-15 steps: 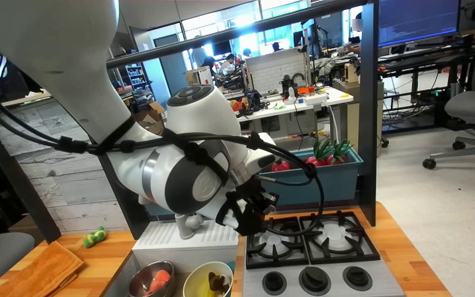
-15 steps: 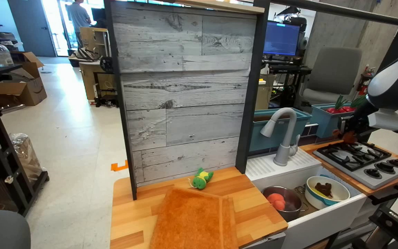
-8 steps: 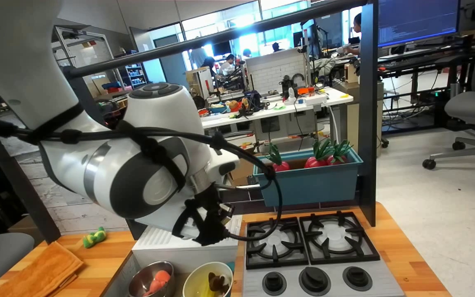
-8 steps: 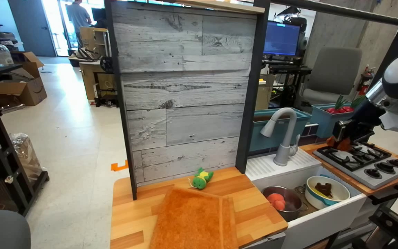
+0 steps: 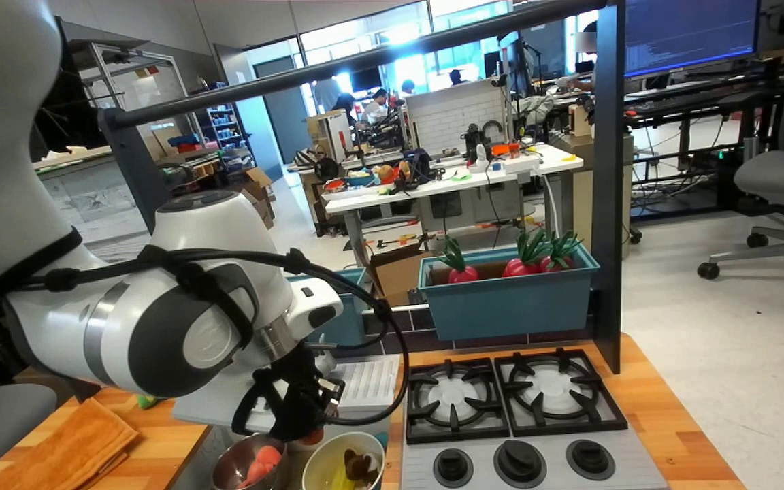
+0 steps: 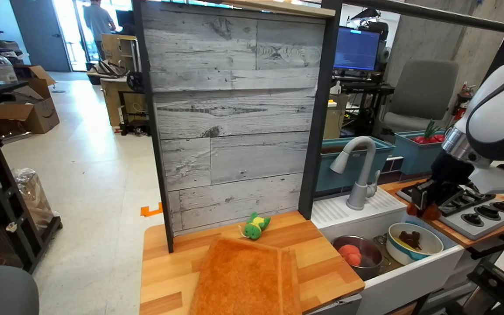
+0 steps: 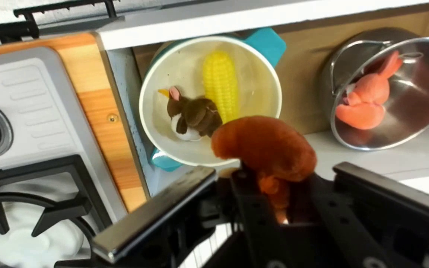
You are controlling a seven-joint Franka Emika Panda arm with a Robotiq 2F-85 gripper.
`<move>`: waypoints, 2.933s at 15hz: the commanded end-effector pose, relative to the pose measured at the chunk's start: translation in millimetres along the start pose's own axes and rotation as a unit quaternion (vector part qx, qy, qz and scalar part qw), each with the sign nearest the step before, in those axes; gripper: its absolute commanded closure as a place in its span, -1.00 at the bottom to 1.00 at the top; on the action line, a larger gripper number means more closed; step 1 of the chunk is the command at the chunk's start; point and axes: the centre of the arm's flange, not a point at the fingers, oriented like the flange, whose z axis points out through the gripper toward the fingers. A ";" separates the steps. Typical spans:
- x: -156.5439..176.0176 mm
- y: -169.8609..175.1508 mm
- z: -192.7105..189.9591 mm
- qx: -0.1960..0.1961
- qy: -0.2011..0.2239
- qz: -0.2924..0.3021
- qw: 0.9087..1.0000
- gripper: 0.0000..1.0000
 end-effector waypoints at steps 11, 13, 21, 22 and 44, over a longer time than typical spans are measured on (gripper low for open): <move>-5.5 3.1 -2.9 -0.042 -0.037 -0.015 0.998 -0.62; -10.0 9.4 -21.7 -0.044 -0.037 -0.025 0.998 -0.91; -52.7 4.3 -148.9 0.010 0.044 -0.141 0.989 -1.00; -56.1 -3.6 -167.2 0.031 0.059 -0.143 0.987 -1.00; 16.3 -268.3 -128.8 0.038 0.033 -0.169 0.984 -1.00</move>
